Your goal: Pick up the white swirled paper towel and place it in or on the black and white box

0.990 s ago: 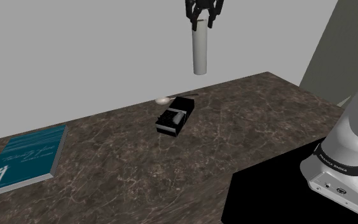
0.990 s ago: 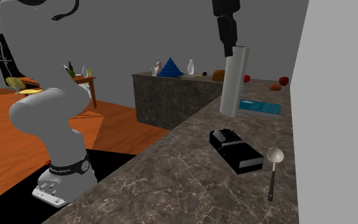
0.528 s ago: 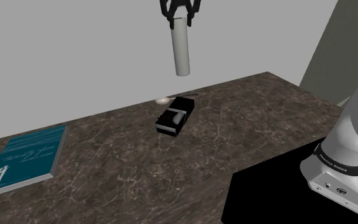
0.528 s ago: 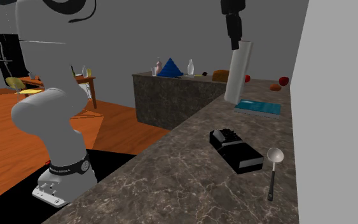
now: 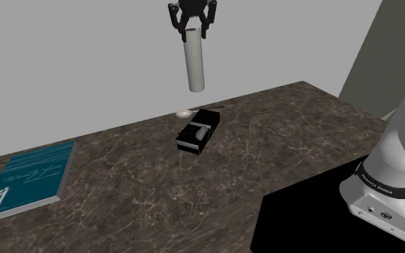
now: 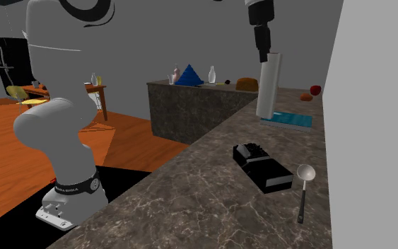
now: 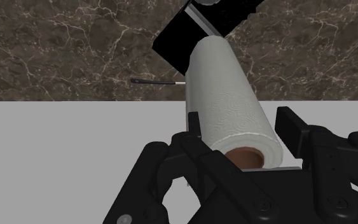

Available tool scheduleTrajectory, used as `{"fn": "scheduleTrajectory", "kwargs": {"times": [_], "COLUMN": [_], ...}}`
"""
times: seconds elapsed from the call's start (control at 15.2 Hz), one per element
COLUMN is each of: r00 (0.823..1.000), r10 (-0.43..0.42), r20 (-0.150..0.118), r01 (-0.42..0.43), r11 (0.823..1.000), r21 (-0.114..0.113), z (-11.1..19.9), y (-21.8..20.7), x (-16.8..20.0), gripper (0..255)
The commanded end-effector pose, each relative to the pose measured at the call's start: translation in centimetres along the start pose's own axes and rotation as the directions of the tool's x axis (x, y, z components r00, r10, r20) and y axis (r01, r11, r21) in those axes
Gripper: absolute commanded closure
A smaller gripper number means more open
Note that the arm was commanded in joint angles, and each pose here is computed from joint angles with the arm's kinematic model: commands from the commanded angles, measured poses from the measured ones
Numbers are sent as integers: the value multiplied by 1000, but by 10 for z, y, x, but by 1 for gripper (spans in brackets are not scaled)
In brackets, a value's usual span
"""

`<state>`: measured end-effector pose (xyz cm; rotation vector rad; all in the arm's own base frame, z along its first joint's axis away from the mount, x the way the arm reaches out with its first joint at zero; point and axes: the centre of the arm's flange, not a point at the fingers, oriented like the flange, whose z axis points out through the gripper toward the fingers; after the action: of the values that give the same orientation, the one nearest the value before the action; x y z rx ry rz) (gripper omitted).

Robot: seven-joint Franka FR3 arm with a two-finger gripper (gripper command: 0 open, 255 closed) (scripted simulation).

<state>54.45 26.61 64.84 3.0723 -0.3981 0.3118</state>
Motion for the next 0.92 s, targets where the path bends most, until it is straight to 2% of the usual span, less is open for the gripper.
{"fn": "scheduleTrajectory", "kwargs": {"times": [0.0, 0.86], "r00": [1000, 1000], "r10": [0, 0], "r20": [0, 0], "r01": [0, 0], "r11": [1000, 1000], "r21": [0, 0], "z": [10, 77], "y": [0, 0], "x": [-2, -16], "gripper": [255, 255]}}
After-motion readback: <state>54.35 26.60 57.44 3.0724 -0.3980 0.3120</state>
